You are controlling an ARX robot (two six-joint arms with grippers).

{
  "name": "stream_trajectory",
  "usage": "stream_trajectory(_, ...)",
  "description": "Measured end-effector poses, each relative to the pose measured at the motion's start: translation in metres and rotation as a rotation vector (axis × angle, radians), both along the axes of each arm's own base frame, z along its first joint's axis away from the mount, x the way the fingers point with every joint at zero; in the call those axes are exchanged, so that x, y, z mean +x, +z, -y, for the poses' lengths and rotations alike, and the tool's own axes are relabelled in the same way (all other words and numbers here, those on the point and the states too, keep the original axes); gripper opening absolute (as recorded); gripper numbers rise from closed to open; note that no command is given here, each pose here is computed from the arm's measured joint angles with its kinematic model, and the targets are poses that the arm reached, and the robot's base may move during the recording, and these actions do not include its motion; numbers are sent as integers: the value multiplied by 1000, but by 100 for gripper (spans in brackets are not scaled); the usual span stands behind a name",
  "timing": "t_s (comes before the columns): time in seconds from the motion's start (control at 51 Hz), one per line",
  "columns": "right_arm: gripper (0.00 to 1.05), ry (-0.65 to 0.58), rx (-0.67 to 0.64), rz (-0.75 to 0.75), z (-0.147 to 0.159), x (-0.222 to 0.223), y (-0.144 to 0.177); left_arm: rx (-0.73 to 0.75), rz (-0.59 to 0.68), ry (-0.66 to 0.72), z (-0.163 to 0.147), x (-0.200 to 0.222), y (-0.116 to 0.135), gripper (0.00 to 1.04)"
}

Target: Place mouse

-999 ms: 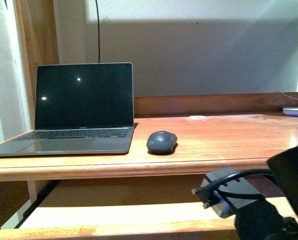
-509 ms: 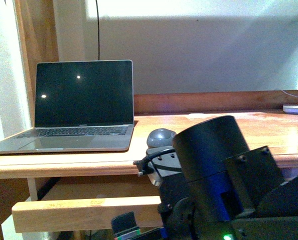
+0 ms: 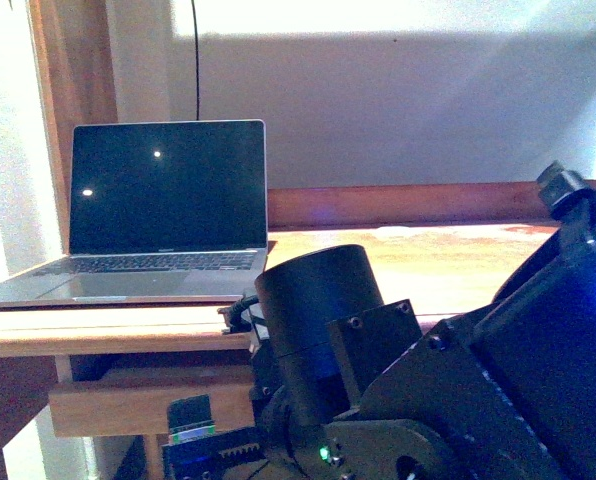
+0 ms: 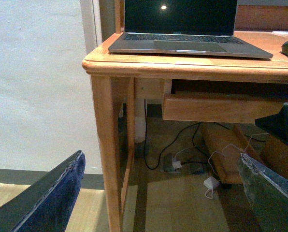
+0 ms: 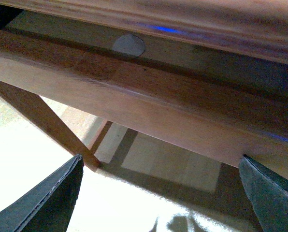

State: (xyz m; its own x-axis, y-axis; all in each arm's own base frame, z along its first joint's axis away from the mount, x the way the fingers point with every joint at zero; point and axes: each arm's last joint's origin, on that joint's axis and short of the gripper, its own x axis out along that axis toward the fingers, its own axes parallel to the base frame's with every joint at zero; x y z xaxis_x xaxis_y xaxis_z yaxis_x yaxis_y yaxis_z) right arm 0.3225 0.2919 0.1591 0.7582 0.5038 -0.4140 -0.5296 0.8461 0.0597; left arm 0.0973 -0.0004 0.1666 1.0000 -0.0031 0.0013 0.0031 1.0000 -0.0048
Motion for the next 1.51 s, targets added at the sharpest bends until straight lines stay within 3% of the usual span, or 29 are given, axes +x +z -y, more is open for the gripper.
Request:
stream_trajectory(0.255, 97, -34, 51, -3, -7, 1, -3, 0, 0, 0, 0, 0, 0, 97)
stream_trajectory(0.372, 97, -18, 64, -11, 5, 2, 1, 0, 0, 0, 0, 0, 0, 97)
stream_trajectory(0.549, 97, -59, 120, 56, 72, 8, 44, 0, 0, 0, 0, 0, 0, 97)
stream_trajectory(0.862, 97, -176, 109, 129, 196, 1, 75, 0, 0, -2, 0, 0, 0, 97)
stream_trajectory(0.96, 97, -214, 133, 164, 239, -18, 90, 0, 0, -2, 0, 0, 0, 97)
stream_trajectory(1.117, 97, -295, 178, 235, 283, -60, 99, 0, 0, -2, 0, 0, 0, 97)
stream_trajectory(1.293, 97, -435, 223, 282, 309, -111, 89, 0, 0, -2, 0, 0, 0, 97)
stream_trajectory(1.411, 97, -442, 232, 298, 309, -115, 91, 0, 0, -2, 0, 0, 0, 97)
stream_trajectory(1.509, 83, -552, 144, 392, 308, -120, 83, 0, 0, -2, 0, 0, 0, 97)
